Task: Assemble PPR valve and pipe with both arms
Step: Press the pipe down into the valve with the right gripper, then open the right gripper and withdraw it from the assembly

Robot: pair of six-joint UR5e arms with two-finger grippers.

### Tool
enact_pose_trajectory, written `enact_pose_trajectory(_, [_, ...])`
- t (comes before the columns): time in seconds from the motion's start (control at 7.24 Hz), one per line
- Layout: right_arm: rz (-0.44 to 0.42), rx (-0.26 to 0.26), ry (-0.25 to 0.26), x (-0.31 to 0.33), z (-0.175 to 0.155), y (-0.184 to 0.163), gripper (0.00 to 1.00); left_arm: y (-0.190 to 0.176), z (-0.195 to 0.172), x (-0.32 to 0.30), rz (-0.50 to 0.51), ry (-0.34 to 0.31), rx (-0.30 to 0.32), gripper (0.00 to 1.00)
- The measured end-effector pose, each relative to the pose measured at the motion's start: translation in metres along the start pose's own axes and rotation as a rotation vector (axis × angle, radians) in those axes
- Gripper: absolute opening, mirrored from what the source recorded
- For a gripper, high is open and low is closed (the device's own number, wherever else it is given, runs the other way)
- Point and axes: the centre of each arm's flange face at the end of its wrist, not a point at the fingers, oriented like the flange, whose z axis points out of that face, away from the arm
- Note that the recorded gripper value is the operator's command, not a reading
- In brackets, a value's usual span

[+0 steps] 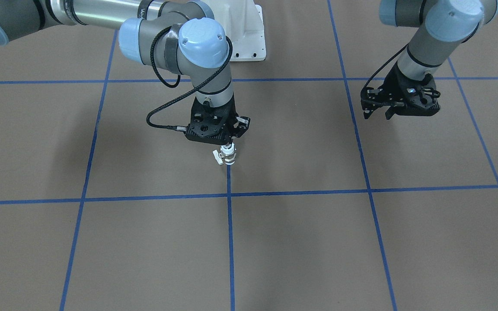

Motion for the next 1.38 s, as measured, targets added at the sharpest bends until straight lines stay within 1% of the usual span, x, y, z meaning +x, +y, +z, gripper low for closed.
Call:
enact_pose_trajectory(0.28, [0.0,-0.001,0.003,0.0,0.002,0.0,0.62,0.0,0.0,0.0,0.0,0.001,0.0,0.65])
enact_pose_trajectory(0.41, [-0.001,-0.001,0.003,0.0,0.002,0.0,0.73,0.0,0.0,0.0,-0.001,0.001,0.001,0.65])
enact_pose_trajectory(0.55, [-0.002,-0.001,0.003,0.0,0.002,0.0,0.74,0.0,-0.001,0.0,-0.001,0.001,0.001,0.65])
enact_pose_trajectory(0.69, [-0.003,-0.001,0.003,0.0,0.002,0.0,0.83,0.0,-0.001,0.0,-0.001,0.001,0.001,0.65])
enact_pose_trajectory(0.83, [-0.003,-0.001,0.002,0.0,0.002,0.0,0.99,0.0,-0.001,0.0,-0.001,0.001,0.001,0.65])
enact_pose_trajectory(0.97, [-0.003,0.0,-0.001,-0.001,0.0,0.0,0.99,0.0,-0.001,0.0,-0.001,0.001,0.001,0.65])
enact_pose_trajectory(1.24, [-0.009,0.005,-0.034,-0.001,-0.006,0.002,0.99,0.0,-0.001,0.0,0.001,0.001,0.002,0.65])
enact_pose_trajectory(1.38, [-0.014,0.007,-0.049,0.009,-0.01,0.005,0.99,-0.001,-0.003,-0.002,0.003,0.001,0.004,0.65])
